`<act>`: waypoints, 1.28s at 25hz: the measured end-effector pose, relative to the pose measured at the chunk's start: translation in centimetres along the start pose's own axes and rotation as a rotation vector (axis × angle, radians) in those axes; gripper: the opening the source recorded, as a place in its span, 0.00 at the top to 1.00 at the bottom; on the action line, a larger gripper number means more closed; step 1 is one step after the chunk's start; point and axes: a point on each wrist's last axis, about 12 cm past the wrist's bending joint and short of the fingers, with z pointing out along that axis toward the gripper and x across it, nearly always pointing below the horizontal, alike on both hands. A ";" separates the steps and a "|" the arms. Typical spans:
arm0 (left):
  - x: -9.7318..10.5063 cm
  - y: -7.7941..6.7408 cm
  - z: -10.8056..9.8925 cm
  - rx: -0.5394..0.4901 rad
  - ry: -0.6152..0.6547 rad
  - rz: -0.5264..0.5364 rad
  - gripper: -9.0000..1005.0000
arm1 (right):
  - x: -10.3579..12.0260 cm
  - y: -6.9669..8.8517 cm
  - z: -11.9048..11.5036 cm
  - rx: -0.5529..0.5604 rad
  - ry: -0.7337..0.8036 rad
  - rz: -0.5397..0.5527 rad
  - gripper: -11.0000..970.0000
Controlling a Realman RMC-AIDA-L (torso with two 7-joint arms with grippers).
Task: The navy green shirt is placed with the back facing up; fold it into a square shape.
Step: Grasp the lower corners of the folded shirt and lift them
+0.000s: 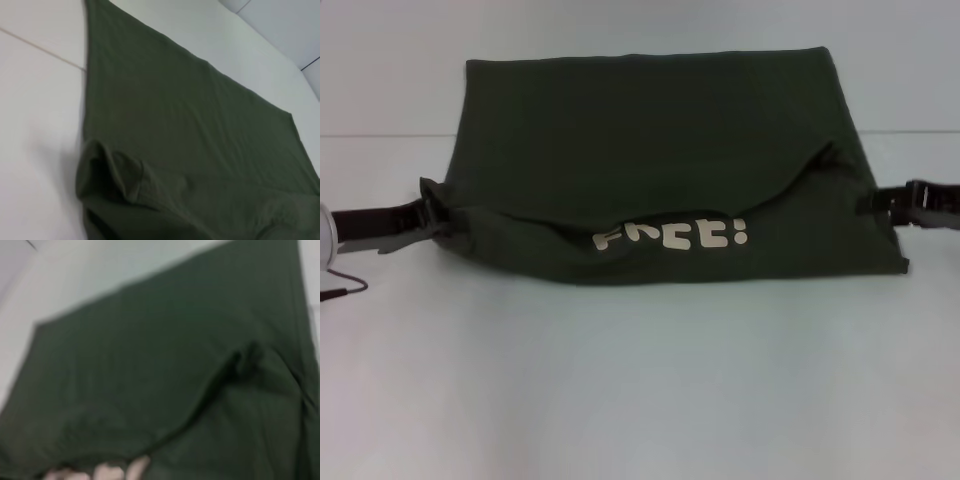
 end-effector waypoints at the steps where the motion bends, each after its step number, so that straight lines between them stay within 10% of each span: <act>1: -0.1 -0.1 0.0 0.002 -0.001 0.000 0.97 | -0.1 0.0 0.1 0.016 0.020 -0.003 0.27; 32: 0.5 0.1 0.0 0.008 -0.008 -0.027 0.97 | 1.8 -0.4 1.7 0.126 0.090 -0.038 0.29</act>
